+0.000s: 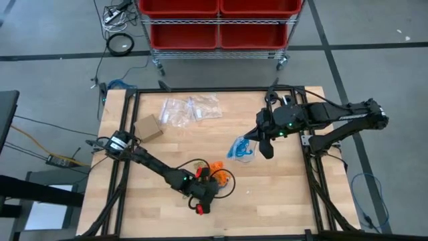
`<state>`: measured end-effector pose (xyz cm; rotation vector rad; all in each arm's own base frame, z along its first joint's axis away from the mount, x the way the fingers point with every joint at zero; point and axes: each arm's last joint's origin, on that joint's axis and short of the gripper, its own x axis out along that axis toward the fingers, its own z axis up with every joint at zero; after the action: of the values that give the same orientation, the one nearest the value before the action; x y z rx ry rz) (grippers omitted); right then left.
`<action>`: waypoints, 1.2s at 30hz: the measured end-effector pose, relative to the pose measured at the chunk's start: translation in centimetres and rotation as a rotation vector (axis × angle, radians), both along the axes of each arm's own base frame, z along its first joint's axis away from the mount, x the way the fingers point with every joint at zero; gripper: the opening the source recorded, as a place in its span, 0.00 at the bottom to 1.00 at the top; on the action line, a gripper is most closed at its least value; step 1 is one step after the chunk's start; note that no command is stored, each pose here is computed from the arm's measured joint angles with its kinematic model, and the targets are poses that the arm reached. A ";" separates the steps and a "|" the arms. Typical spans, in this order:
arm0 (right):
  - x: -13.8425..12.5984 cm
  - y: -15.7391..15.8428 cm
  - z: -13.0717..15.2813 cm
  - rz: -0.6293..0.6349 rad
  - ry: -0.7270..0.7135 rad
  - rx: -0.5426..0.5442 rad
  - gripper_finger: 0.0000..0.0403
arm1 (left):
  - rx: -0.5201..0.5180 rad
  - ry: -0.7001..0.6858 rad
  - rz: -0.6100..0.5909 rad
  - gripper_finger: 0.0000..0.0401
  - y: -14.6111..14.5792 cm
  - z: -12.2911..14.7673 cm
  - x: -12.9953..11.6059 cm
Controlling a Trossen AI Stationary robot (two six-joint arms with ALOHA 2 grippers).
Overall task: Sort rubber bands
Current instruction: Put the blue rubber band into the transparent zip bag
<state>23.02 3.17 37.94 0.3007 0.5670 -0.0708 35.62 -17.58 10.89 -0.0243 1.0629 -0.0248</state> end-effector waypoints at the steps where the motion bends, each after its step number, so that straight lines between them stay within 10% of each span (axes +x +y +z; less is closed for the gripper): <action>1: 0.0 0.0 0.0 0.001 0.000 -0.002 0.00 | 0.000 -0.002 -0.001 0.02 -0.1 0.0 0.0; 15: 0.0 0.1 0.0 0.008 0.003 0.006 0.00 | 0.061 -0.064 -0.074 0.00 -2.5 8.3 -0.1; 36: 0.9 1.2 -0.9 0.028 0.043 0.017 0.00 | 0.126 -0.231 -0.046 0.00 -4.5 12.3 -0.6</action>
<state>23.94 4.41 37.04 0.3087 0.6147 -0.0455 35.03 -22.11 23.15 0.1144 0.8323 -0.0018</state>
